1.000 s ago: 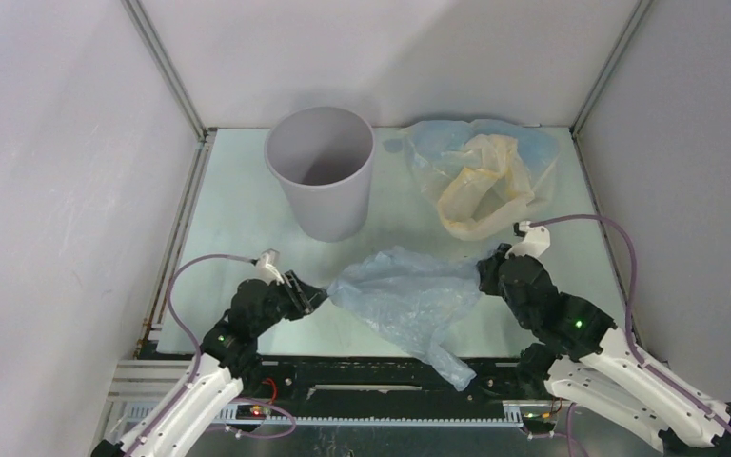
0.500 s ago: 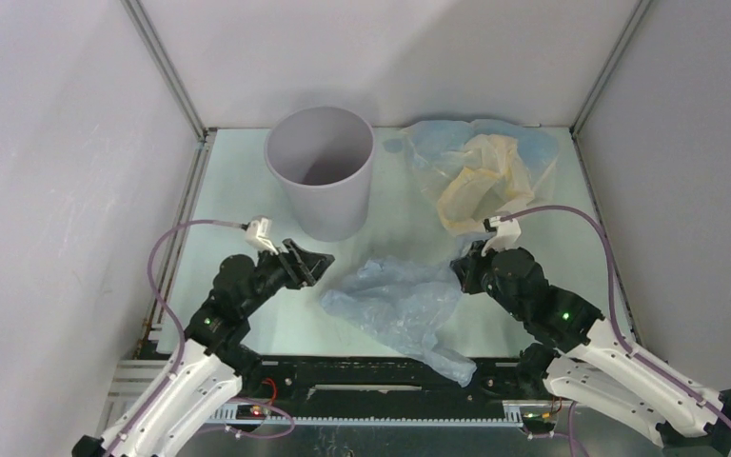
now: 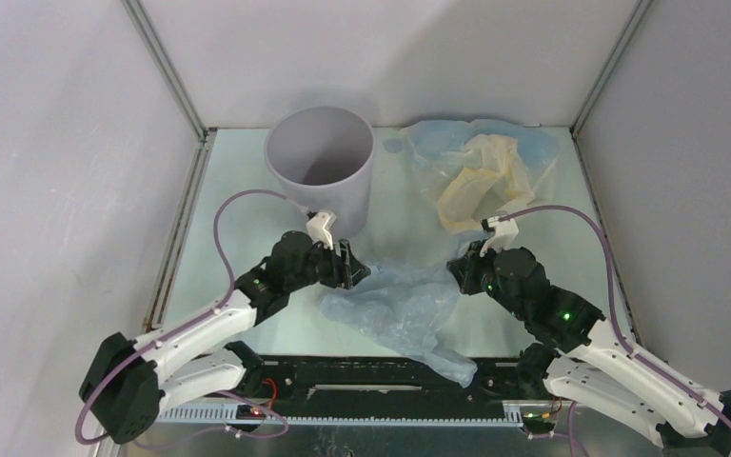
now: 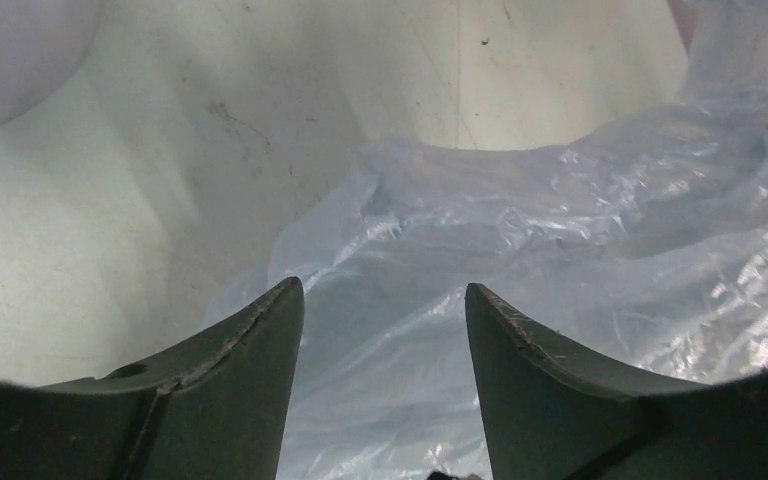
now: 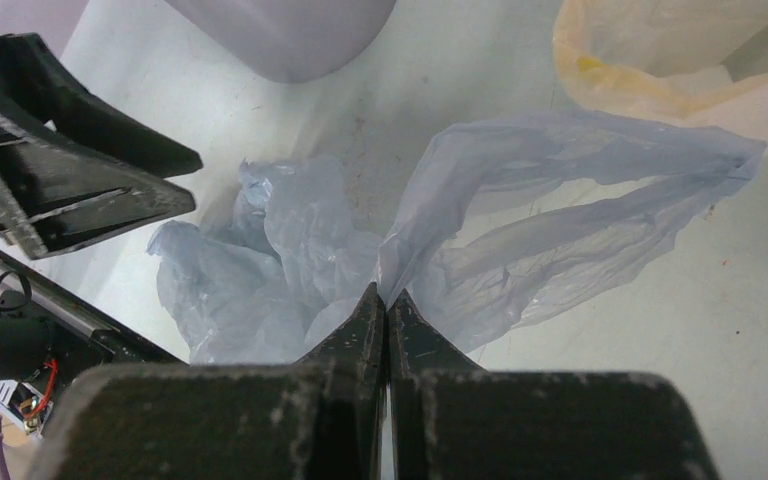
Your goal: Put the trash bags into the trash bin
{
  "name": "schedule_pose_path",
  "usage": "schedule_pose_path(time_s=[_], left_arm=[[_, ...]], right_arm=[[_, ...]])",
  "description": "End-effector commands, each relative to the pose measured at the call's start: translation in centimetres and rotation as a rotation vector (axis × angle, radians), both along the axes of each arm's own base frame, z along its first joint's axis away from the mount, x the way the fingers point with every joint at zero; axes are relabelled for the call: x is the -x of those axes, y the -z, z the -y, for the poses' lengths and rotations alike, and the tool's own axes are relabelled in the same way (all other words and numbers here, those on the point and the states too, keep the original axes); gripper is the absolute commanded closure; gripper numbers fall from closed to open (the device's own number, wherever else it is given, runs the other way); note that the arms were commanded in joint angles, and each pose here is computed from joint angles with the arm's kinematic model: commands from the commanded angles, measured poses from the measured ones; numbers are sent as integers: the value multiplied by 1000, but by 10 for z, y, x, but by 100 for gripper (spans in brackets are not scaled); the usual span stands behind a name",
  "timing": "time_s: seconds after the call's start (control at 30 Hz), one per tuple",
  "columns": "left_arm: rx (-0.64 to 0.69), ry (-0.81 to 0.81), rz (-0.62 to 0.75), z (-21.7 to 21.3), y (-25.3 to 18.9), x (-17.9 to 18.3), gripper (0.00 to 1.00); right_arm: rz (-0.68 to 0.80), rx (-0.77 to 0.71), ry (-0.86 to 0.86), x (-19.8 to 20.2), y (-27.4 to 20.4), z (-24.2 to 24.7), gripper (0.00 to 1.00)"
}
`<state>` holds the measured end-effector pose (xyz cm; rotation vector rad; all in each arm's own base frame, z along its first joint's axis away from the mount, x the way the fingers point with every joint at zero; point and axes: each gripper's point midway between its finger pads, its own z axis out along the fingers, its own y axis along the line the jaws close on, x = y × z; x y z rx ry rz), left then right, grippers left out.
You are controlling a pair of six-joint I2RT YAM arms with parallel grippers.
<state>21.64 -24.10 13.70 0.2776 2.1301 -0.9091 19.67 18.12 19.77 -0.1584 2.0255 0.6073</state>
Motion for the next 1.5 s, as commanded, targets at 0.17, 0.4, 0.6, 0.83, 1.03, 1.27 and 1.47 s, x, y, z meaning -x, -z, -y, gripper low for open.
schedule_pose_path(time_s=[0.17,0.4,0.6,0.83,1.03,1.27,1.47], left_arm=[[-39,49,64,23,-5,-28,33],[-56,80,21,33,10,-32,59],[-67,59,1,27,16,-36,100],[-38,-88,37,-9,-3,-45,100],[5,-271,79,-50,-20,-48,100],[-4,-304,75,-60,-20,-45,100],[-19,-307,55,-61,-15,-45,100]], right_arm=[[25,-28,-18,-1,-9,-5,100],[10,-12,-7,-2,-4,-3,100],[-2,23,64,-7,3,9,99],[-17,66,190,-11,10,39,92],[-22,53,366,-15,10,73,85],[-13,38,281,-12,5,63,27],[-49,19,81,1,8,32,25]])
